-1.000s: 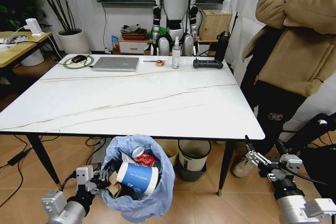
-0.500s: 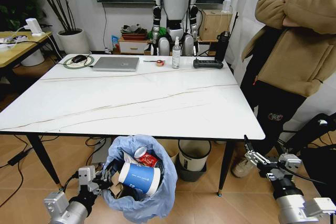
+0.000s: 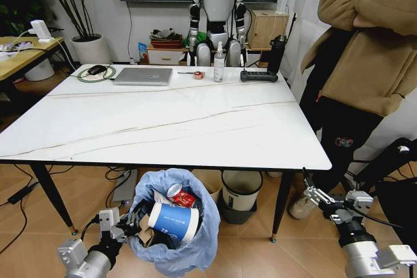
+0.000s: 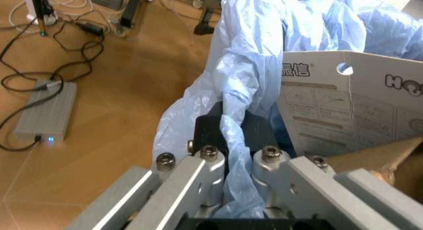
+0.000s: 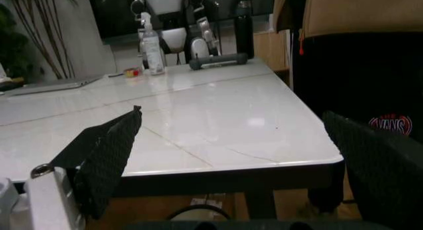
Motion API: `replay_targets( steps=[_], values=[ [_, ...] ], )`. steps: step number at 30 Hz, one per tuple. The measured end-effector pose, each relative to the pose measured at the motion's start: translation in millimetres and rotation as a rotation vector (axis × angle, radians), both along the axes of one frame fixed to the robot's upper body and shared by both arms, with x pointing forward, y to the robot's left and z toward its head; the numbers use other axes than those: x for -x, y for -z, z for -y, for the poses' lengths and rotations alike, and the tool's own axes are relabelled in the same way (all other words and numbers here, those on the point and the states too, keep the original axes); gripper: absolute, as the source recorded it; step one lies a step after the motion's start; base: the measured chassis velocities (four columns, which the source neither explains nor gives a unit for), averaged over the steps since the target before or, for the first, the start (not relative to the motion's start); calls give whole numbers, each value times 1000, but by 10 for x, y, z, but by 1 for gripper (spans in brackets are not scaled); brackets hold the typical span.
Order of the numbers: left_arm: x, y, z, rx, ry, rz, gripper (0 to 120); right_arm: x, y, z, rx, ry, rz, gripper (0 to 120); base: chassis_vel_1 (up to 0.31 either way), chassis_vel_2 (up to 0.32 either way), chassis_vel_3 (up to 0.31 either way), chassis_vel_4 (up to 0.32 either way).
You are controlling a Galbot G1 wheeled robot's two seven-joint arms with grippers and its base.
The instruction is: Pick up the trash bin and place the trash from the table into it.
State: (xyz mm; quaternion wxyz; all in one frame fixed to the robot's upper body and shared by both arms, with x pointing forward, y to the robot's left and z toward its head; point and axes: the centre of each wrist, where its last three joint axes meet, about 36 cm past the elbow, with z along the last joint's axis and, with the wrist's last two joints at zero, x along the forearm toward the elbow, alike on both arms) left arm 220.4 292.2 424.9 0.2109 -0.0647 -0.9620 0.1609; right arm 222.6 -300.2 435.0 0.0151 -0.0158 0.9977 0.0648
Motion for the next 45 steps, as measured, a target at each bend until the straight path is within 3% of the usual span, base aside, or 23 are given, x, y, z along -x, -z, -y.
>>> replay_targets(
  steps=[26,45],
  values=[
    [201,429,-36,-17,-57,-95,0,-1,0,-1,-1,0,0,100,0,0,0,0],
    [311,484,31,-21,-71,-117,0,-1,0,-1,-1,0,0,100,0,0,0,0]
  ],
)
